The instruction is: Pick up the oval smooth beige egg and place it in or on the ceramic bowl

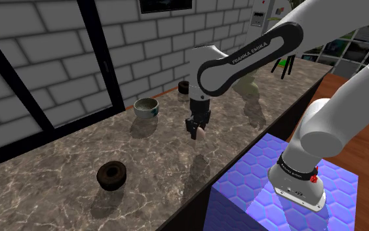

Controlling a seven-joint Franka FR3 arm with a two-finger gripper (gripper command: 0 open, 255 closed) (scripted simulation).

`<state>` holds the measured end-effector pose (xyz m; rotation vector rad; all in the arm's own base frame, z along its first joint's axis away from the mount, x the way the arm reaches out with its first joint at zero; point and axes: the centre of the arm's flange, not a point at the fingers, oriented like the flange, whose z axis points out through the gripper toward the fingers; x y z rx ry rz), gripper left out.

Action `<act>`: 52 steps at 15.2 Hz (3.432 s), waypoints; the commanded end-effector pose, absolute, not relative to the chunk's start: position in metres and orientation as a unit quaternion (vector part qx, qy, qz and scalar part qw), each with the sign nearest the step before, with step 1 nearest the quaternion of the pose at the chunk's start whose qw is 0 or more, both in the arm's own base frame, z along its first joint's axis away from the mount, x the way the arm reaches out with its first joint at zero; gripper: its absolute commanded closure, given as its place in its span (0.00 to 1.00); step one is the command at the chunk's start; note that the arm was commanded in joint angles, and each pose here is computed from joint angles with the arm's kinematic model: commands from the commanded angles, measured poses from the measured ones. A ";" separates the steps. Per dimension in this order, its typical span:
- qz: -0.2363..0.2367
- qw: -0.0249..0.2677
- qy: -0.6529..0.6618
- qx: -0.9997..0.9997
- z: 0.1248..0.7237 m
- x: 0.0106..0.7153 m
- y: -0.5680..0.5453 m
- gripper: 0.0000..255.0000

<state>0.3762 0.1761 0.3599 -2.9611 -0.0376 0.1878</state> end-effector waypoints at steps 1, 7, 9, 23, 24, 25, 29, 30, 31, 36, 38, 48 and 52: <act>0.063 0.087 -0.013 -0.994 0.371 0.377 0.177 1.00; 0.063 0.087 -0.013 -0.994 0.403 0.377 0.177 1.00; 0.063 0.087 -0.013 -0.994 0.413 0.377 0.177 1.00; 0.063 0.087 -0.013 -0.994 0.476 0.404 0.178 1.00; 0.063 0.087 -0.013 -0.994 0.476 0.417 0.179 1.00; 0.063 0.087 -0.013 -0.994 0.476 0.430 0.179 1.00; 0.063 0.087 -0.013 -0.994 0.476 0.483 0.182 1.00; 0.063 0.087 -0.013 -0.994 0.476 0.496 0.183 1.00; 0.063 0.087 -0.013 -0.994 0.476 0.509 0.183 1.00; 0.063 0.087 -0.013 -0.994 0.477 0.575 0.186 1.00; 0.063 0.087 -0.013 -0.994 0.477 0.601 0.187 1.00; 0.063 0.087 -0.013 -0.994 0.472 0.717 0.193 1.00; 0.063 0.087 -0.013 -0.994 0.451 0.717 0.193 1.00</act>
